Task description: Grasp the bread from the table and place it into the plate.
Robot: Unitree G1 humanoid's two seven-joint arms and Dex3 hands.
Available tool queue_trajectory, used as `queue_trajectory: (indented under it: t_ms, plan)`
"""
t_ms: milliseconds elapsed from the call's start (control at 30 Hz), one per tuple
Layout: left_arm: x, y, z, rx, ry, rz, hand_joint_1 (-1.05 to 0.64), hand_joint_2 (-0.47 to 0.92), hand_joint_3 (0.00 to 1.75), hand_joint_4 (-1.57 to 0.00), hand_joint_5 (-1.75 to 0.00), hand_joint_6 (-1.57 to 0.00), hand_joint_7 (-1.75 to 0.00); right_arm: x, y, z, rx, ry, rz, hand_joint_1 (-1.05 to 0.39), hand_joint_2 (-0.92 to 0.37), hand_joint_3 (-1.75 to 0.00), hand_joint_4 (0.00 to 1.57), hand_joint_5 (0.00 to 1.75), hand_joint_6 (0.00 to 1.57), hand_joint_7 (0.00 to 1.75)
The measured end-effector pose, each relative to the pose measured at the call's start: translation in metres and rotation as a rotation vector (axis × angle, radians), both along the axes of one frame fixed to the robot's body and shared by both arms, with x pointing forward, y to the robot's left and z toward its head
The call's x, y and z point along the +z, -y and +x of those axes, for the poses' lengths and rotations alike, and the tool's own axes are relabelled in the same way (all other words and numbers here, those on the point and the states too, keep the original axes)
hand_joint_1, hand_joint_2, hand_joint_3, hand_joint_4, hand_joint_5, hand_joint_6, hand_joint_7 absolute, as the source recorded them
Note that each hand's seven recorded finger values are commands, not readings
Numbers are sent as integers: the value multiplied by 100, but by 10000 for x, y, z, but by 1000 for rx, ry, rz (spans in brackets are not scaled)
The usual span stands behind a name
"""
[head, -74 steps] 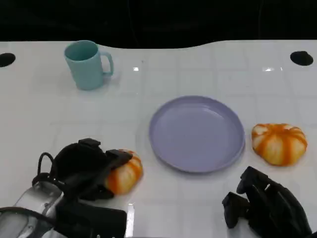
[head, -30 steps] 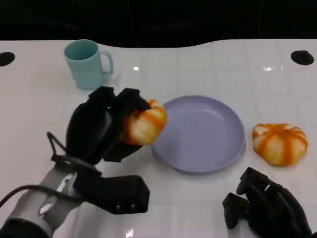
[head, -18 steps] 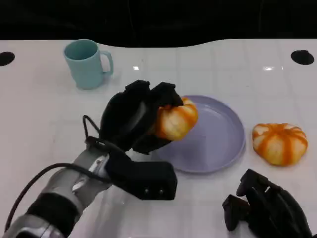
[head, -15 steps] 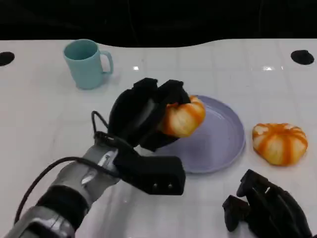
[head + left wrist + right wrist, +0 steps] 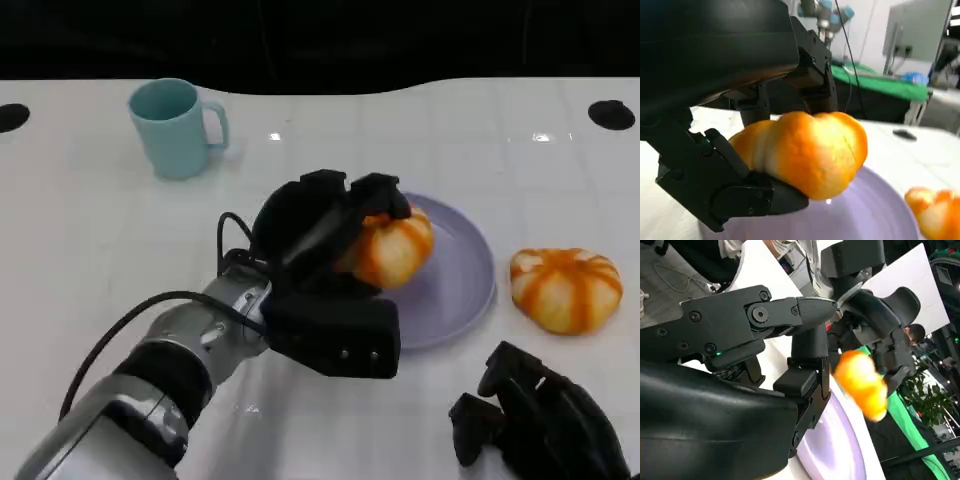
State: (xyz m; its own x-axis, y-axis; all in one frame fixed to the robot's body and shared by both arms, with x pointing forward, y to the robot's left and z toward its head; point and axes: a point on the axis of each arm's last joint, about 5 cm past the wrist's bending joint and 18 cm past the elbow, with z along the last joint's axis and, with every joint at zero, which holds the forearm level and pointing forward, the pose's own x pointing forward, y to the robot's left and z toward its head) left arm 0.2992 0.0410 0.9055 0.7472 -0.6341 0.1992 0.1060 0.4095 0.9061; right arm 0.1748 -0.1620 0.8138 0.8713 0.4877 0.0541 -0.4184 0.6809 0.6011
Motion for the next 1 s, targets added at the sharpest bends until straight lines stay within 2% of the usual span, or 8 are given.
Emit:
queue_trajectory:
  t_ms: [133,200,367,467,633,733,867,1000]
  plan:
    - [54,10,18,-33,-28,89,-73,92,35,-14,-63,-25,0,4,1,1,-2,1,-1,-55,-92,-23,76,168,69,142]
    - [95,17,29,-46,-47,137,-86,92,49,-3,-48,-15,-1,4,2,1,-2,1,-1,-55,-92,-23,76,168,69,142]
    - [220,1,60,-72,-96,259,-103,92,64,0,-23,-7,0,4,3,1,-2,2,0,-55,-92,-24,75,169,68,142]
    - [276,-24,55,-84,-107,278,-105,92,66,0,-20,-8,-1,5,4,2,0,4,1,-54,-92,-24,75,169,68,143]
    - [204,-160,-41,-94,-156,217,-100,92,67,-4,-23,-13,-3,5,6,2,0,6,1,-54,-92,-25,75,170,67,144]
    - [174,-274,-111,-101,-198,92,-88,92,58,-13,-32,-22,-6,4,7,3,0,6,3,-54,-92,-24,76,170,68,144]
    - [122,-417,-238,-116,-279,-144,-68,92,45,-22,-56,-36,-9,4,8,5,-1,6,6,-55,-92,-24,76,170,68,144]
    - [31,-524,-396,-148,-395,-402,-57,92,37,-32,-76,-51,-13,5,11,5,-1,5,6,-55,-92,-26,76,172,67,145]
